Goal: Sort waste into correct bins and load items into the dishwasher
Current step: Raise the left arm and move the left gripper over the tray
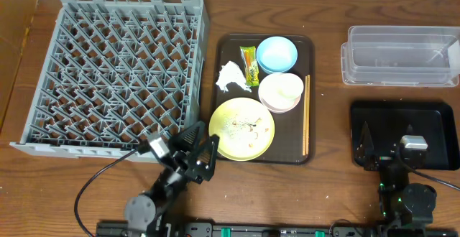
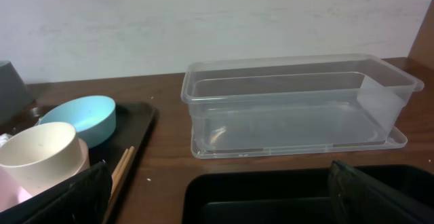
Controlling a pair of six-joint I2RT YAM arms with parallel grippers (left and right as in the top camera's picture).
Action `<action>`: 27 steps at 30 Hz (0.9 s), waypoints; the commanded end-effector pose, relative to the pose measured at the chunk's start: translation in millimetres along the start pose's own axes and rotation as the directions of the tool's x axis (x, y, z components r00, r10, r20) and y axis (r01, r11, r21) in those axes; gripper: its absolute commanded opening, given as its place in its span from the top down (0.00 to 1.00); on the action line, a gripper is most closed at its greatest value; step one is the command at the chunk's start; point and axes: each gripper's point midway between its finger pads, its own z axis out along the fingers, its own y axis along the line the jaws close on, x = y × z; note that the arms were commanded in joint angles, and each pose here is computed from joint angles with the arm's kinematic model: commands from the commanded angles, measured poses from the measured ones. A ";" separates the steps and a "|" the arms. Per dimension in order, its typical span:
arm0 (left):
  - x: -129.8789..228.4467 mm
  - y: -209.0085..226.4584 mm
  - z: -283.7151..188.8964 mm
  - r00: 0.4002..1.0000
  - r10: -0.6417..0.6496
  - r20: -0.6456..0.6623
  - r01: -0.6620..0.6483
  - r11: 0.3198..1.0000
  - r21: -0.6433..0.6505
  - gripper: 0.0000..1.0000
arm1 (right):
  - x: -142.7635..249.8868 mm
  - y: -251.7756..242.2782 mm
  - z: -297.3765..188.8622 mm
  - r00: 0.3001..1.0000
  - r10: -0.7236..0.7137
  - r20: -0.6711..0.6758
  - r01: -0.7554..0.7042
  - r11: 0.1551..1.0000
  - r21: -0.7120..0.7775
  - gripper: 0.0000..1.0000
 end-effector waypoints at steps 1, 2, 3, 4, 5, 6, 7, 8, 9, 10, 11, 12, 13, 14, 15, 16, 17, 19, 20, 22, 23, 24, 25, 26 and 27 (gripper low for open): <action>-11.9 4.8 7.7 0.996 0.091 -0.005 -0.091 0.992 -0.083 0.04 | 1.5 -1.8 0.1 1.000 0.004 -0.005 -0.004 1.000 0.007 0.01; -11.0 8.3 10.1 0.994 0.104 -0.030 -0.107 0.988 -0.108 0.03 | 1.5 -1.8 0.1 1.000 0.004 -0.005 -0.004 1.000 0.007 0.01; -10.4 11.0 12.5 0.992 0.116 -0.054 -0.122 0.984 -0.130 0.03 | 1.5 -1.8 0.1 1.000 0.004 -0.005 -0.004 1.000 0.007 0.01; -10.3 13.5 15.1 0.988 0.129 -0.079 -0.140 0.979 -0.151 0.03 | 1.5 -1.8 0.1 1.000 0.004 -0.005 -0.004 1.000 0.007 0.01; -11.5 16.3 19.1 0.983 0.144 -0.110 -0.162 0.971 -0.179 0.03 | 1.5 -1.8 0.1 1.000 0.004 -0.005 -0.004 1.000 0.007 0.01; -14.5 18.1 26.3 0.973 0.170 -0.159 -0.201 0.957 -0.207 0.03 | 1.5 -1.8 0.1 1.000 0.004 -0.005 -0.004 1.000 0.007 0.01; -16.4 18.7 30.4 0.966 0.183 -0.185 -0.222 0.950 -0.220 0.03 | 1.5 -1.8 0.1 1.000 0.004 -0.005 -0.004 1.000 0.007 0.01; -18.4 19.2 34.2 0.958 0.194 -0.211 -0.242 0.942 -0.232 0.03 | 1.5 -1.8 0.1 1.000 0.004 -0.005 -0.004 1.000 0.007 0.01; -20.7 21.6 37.8 0.950 0.203 -0.239 -0.263 0.931 -0.254 0.03 | 1.5 -1.8 0.1 1.000 0.004 -0.005 -0.004 1.000 0.007 0.01; -25.0 27.9 41.2 0.938 0.205 -0.279 -0.289 0.908 -0.304 0.03 | 1.5 -1.8 0.1 1.000 0.004 -0.005 -0.004 1.000 0.007 0.01; -27.8 33.5 42.6 0.928 0.207 -0.311 -0.313 0.886 -0.342 0.03 | 1.5 -1.8 0.1 1.000 0.004 -0.005 -0.004 1.000 0.007 0.01; -30.5 39.1 43.5 0.915 0.209 -0.345 -0.339 0.862 -0.377 0.03 | 1.5 -1.8 0.1 1.000 0.004 -0.005 -0.004 1.000 0.007 0.01; -32.3 43.2 43.8 0.903 0.210 -0.375 -0.363 0.841 -0.401 0.03 | 1.5 -1.8 0.1 1.000 0.004 -0.005 -0.004 1.000 0.007 0.01; -35.7 51.4 42.2 0.881 0.197 -0.430 -0.398 0.799 -0.451 0.03 | 1.5 -1.8 0.1 1.000 0.004 -0.005 -0.004 1.000 0.007 0.01; -37.7 56.3 39.8 0.871 0.176 -0.458 -0.412 0.771 -0.486 0.03 | 1.5 -1.8 0.1 1.000 0.004 -0.005 -0.004 1.000 0.007 0.01; -41.0 62.2 35.4 0.863 0.141 -0.485 -0.421 0.731 -0.536 0.03 | 1.5 -1.8 0.1 1.000 0.004 -0.005 -0.004 1.000 0.007 0.01; -43.4 65.3 31.3 0.854 0.116 -0.508 -0.433 0.701 -0.567 0.03 | 1.5 -1.8 0.1 1.000 0.004 -0.005 -0.004 1.000 0.007 0.01; -44.6 66.3 23.7 0.825 0.075 -0.561 -0.463 0.659 -0.593 0.03 | 1.5 -1.8 0.1 1.000 0.004 -0.005 -0.004 1.000 0.007 0.01; -43.9 65.2 21.4 0.816 0.059 -0.575 -0.467 0.653 -0.596 0.03 | 1.5 -1.8 0.1 1.000 0.004 -0.005 -0.004 1.000 0.007 0.01; -41.0 61.2 19.6 0.809 0.038 -0.587 -0.460 0.663 -0.591 0.03 | 1.5 -1.8 0.1 1.000 0.004 -0.005 -0.004 1.000 0.007 0.01; -38.0 57.6 20.2 0.806 0.032 -0.592 -0.451 0.680 -0.577 0.03 | 1.5 -1.8 0.1 1.000 0.004 -0.005 -0.004 1.000 0.007 0.01; -35.9 55.1 20.4 0.804 0.028 -0.595 -0.445 0.692 -0.569 0.03 | 1.5 -1.8 0.1 1.000 0.004 -0.005 -0.004 1.000 0.007 0.01; -33.3 51.8 21.4 0.801 0.023 -0.598 -0.435 0.709 -0.555 0.03 | 1.5 -1.8 0.1 1.000 0.004 -0.005 -0.004 1.000 0.007 0.01; -29.8 46.6 23.4 0.797 0.018 -0.603 -0.420 0.734 -0.534 0.03 | 1.5 -1.8 0.1 1.000 0.004 -0.005 -0.004 1.000 0.007 0.01; -26.9 43.3 24.8 0.794 0.013 -0.608 -0.409 0.751 -0.519 0.03 | 1.5 -1.8 0.1 1.000 0.004 -0.005 -0.004 1.000 0.007 0.01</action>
